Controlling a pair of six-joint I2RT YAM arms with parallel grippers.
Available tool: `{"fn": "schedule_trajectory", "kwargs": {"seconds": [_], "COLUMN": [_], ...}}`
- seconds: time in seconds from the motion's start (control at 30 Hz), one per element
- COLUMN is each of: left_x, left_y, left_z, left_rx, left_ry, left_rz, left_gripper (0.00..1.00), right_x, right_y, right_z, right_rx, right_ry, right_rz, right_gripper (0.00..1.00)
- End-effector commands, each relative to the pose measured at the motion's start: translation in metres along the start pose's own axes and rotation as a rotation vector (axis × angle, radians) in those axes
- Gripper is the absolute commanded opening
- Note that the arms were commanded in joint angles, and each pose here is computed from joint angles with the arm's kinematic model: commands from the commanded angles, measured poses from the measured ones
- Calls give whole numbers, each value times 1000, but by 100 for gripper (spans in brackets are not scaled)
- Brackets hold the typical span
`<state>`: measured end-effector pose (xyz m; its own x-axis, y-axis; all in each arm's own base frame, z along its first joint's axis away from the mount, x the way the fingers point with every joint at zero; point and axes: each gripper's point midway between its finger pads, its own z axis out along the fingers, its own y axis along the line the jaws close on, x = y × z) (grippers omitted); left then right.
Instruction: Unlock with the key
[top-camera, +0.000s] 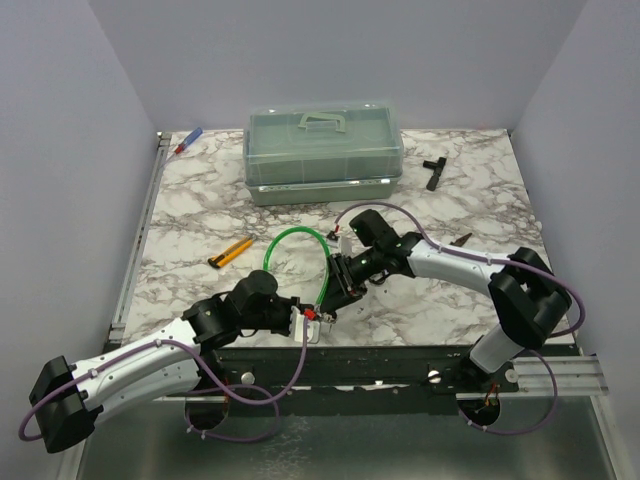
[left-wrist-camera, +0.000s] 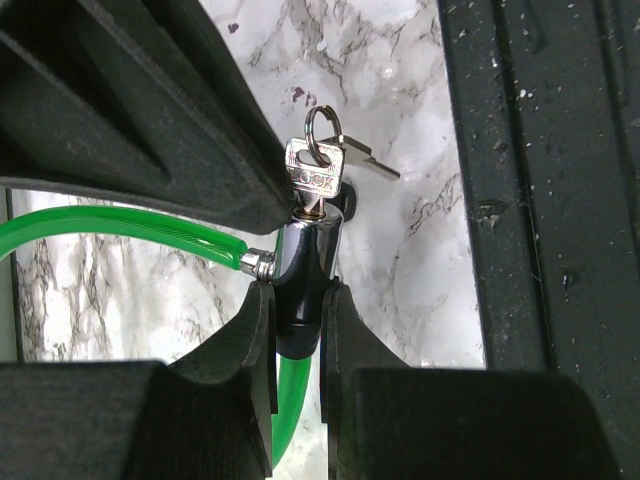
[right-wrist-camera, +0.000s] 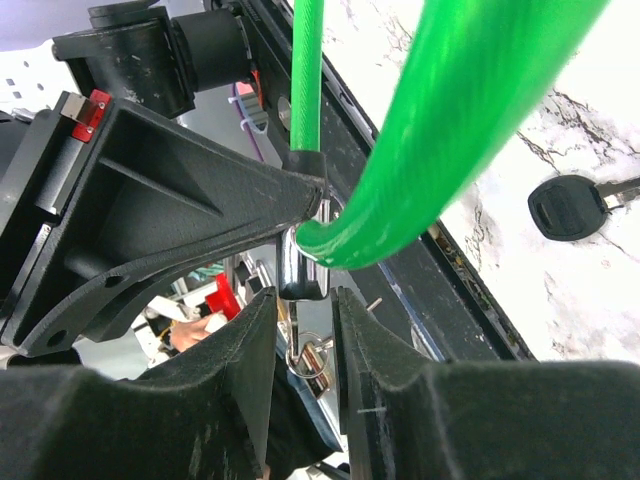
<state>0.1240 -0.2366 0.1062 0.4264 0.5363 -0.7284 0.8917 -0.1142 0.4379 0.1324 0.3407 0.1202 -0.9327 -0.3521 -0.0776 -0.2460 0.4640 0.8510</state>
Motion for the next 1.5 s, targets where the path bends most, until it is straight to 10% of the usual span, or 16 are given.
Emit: {"fn": "schedule_trajectory", "kwargs": {"seconds": [0.0, 1.33, 1.47], "left_x": [-19, -12, -11], "left_y": [5, 3, 3], "left_z": [0, 2, 2], "left_rx": [-12, -12, -12], "left_ry": [-80, -58, -58], "left_rz": [42, 31, 31], "left_gripper": [0, 0, 0], "right_x": [-1, 25, 27], "right_y": [-3, 18, 16], "right_z": [-4, -3, -1], "right_rx": [14, -62, -61], "right_ry": [-41, 7, 10], "right_rz": [-28, -42, -35], "right_gripper": [33, 28, 16]}}
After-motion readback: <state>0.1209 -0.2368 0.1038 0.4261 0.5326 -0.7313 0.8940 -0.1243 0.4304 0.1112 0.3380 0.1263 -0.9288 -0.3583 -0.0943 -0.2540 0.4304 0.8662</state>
